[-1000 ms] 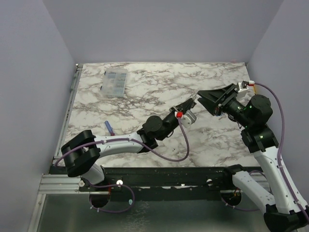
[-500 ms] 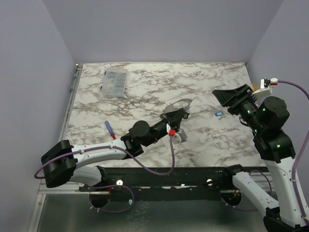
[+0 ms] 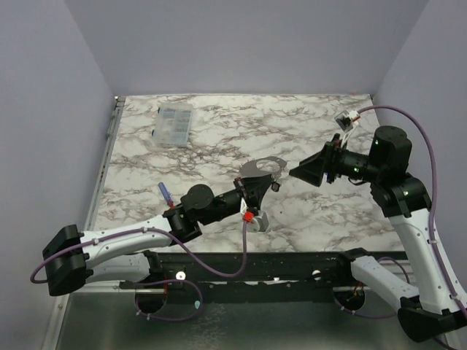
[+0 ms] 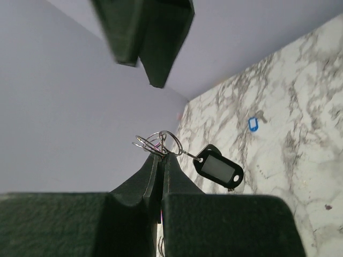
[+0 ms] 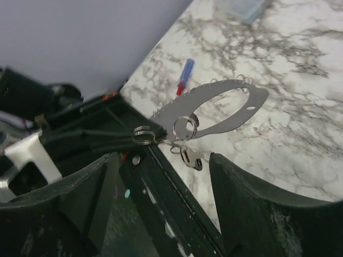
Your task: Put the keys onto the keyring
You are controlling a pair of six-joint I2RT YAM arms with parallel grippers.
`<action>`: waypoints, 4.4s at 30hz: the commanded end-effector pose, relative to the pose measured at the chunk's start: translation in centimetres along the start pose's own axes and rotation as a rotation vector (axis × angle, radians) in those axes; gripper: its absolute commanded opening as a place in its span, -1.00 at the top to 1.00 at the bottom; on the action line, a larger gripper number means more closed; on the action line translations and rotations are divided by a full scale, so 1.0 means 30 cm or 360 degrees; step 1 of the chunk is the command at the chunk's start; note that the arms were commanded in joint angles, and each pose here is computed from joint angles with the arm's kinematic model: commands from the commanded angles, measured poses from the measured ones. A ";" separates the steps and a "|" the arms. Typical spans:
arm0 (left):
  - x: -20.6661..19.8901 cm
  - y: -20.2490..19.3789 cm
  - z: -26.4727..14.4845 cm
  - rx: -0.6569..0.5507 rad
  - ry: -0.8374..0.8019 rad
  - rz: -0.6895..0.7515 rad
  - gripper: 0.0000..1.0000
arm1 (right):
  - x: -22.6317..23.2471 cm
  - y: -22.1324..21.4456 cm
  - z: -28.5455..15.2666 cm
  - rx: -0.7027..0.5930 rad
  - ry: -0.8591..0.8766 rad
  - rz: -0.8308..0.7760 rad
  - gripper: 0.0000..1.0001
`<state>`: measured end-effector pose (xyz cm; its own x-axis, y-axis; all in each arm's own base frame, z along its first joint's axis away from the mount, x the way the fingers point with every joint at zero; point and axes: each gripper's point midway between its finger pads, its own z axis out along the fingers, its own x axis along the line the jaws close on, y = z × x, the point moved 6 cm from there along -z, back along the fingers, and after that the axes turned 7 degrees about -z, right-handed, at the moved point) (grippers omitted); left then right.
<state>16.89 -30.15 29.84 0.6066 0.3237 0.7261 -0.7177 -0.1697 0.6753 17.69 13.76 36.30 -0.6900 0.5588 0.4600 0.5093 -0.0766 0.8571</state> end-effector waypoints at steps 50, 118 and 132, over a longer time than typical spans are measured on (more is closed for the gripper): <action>0.055 0.303 -0.039 -0.0531 -0.0326 -0.0506 1.00 | 0.196 -0.112 0.026 0.0020 0.1273 -0.0750 0.83; -0.013 0.128 0.035 0.0092 -0.0329 -0.0872 0.37 | 0.112 -0.120 0.040 0.0049 0.0609 -0.1045 0.99; -0.028 0.100 0.038 0.0194 -0.0361 -0.0855 0.56 | 0.095 -0.148 0.069 0.0128 0.0555 -0.1060 0.99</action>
<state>13.98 -31.83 30.68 0.9524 0.1661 0.2557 -0.2341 -0.1390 0.9622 14.61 17.43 33.28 -0.9840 0.1605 -0.0771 -0.0382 0.2327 0.9718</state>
